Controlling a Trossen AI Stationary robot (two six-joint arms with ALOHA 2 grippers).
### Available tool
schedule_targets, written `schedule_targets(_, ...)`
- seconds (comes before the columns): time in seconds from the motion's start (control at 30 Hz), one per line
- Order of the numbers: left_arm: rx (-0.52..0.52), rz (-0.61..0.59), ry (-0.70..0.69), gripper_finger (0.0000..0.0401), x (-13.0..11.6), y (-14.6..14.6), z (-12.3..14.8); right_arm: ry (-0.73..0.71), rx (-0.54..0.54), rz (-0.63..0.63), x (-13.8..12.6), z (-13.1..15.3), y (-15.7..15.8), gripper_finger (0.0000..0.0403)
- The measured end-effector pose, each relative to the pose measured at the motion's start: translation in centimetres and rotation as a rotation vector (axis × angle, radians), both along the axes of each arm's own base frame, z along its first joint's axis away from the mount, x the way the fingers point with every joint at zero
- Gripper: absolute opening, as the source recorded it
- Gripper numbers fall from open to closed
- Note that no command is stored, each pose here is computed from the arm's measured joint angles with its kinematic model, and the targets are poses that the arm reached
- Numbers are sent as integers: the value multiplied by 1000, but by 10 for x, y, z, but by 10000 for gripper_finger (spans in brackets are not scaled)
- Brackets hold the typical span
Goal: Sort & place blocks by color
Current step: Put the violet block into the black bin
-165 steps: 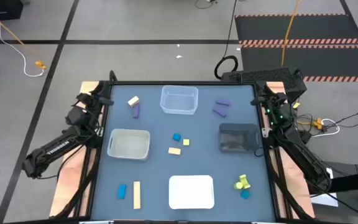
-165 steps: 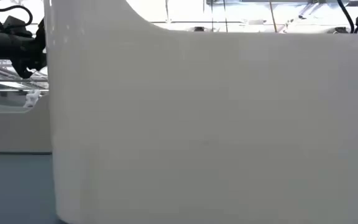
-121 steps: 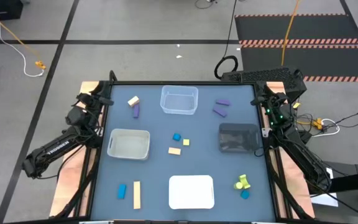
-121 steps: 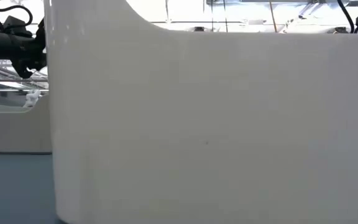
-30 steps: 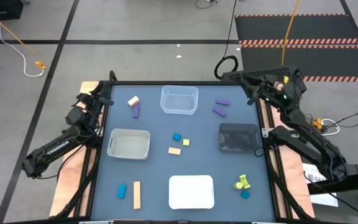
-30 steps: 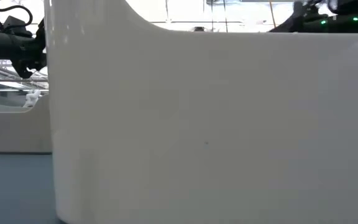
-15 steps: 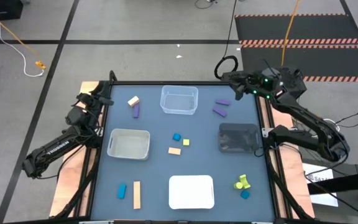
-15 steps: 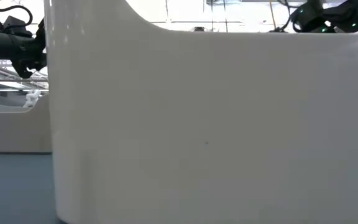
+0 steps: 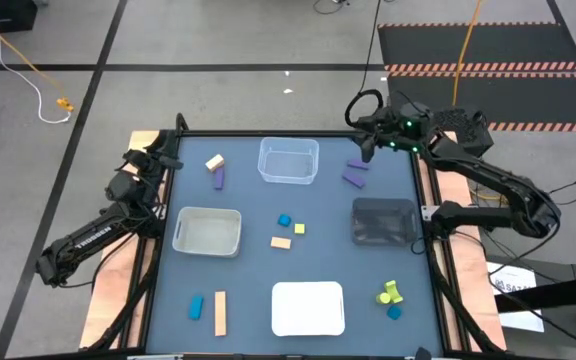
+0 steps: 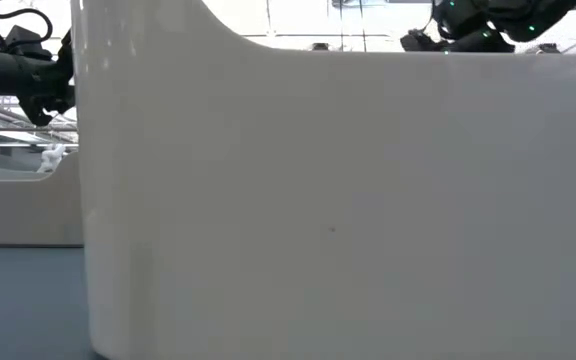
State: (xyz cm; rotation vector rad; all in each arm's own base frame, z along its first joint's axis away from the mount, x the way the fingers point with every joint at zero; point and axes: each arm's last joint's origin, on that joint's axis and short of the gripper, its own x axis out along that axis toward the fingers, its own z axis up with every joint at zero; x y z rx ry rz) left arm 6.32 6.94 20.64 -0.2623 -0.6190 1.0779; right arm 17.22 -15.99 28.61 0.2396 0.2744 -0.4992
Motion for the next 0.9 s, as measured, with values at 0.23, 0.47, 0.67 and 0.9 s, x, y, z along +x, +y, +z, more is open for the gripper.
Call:
schedule_targets(0.23, 0, 0, 0, 216, 0, 0, 0, 329, 24, -71, 14, 8, 5, 221)
schedule_targets(0.47, 0, 0, 0, 216, 0, 0, 0, 590, 83, -84, 23, -11, 4, 221)
schedule_targets(0.67, 0, 0, 0, 216, 0, 0, 0, 763, 250, -81, 33, -53, -4, 221)
schedule_targets(0.9, 0, 0, 0, 216, 0, 0, 0, 949, 212, -6, 46, -92, -19, 221)
